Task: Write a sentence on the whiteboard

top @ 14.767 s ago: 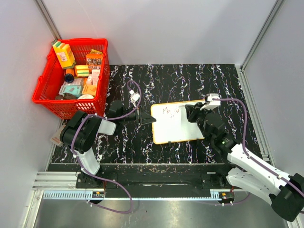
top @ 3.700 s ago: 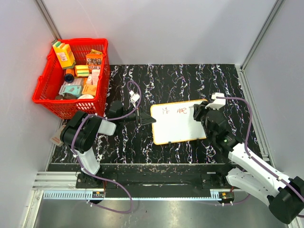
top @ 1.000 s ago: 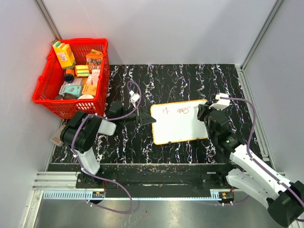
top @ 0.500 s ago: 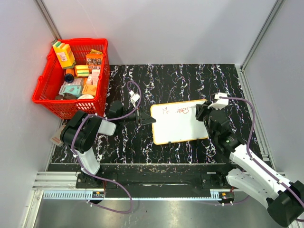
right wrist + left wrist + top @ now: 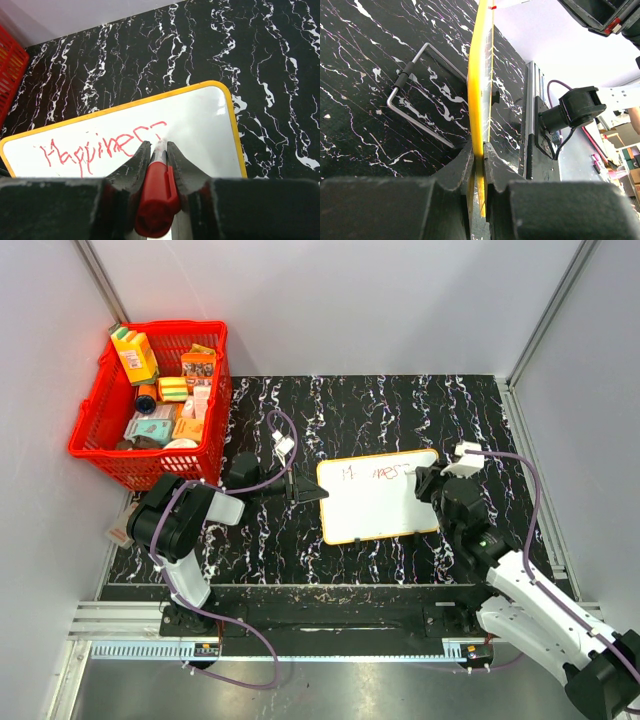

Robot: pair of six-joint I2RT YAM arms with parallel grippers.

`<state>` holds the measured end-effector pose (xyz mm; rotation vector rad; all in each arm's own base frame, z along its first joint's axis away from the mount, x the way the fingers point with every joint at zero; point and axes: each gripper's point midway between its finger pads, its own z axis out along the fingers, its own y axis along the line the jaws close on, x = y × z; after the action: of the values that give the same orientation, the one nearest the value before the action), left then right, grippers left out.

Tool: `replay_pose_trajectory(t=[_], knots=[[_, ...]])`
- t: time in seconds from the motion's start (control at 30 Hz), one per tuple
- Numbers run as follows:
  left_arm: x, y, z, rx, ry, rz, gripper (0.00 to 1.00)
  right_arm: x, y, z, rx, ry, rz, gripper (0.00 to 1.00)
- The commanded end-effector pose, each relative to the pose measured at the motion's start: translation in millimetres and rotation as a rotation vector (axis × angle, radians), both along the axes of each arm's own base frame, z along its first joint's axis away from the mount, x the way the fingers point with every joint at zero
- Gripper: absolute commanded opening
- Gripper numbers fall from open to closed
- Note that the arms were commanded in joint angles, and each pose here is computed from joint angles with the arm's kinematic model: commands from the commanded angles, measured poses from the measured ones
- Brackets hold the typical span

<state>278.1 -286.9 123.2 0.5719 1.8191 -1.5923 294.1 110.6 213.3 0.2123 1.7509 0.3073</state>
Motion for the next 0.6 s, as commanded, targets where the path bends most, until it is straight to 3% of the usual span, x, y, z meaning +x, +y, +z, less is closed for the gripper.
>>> replay_pose_trajectory(t=[0.0,0.57], knots=[[-1.2,-2.6,14.2,-0.034,-0.124,-0.036,0.00,-1.0,-11.0,0.6,0.005,-0.002,-0.054,0.00],[-1.5,-2.7,14.0,-0.034,-0.122,-0.037,0.00,-5.2,6.7,-13.6,0.041,0.034,0.035,0.00]])
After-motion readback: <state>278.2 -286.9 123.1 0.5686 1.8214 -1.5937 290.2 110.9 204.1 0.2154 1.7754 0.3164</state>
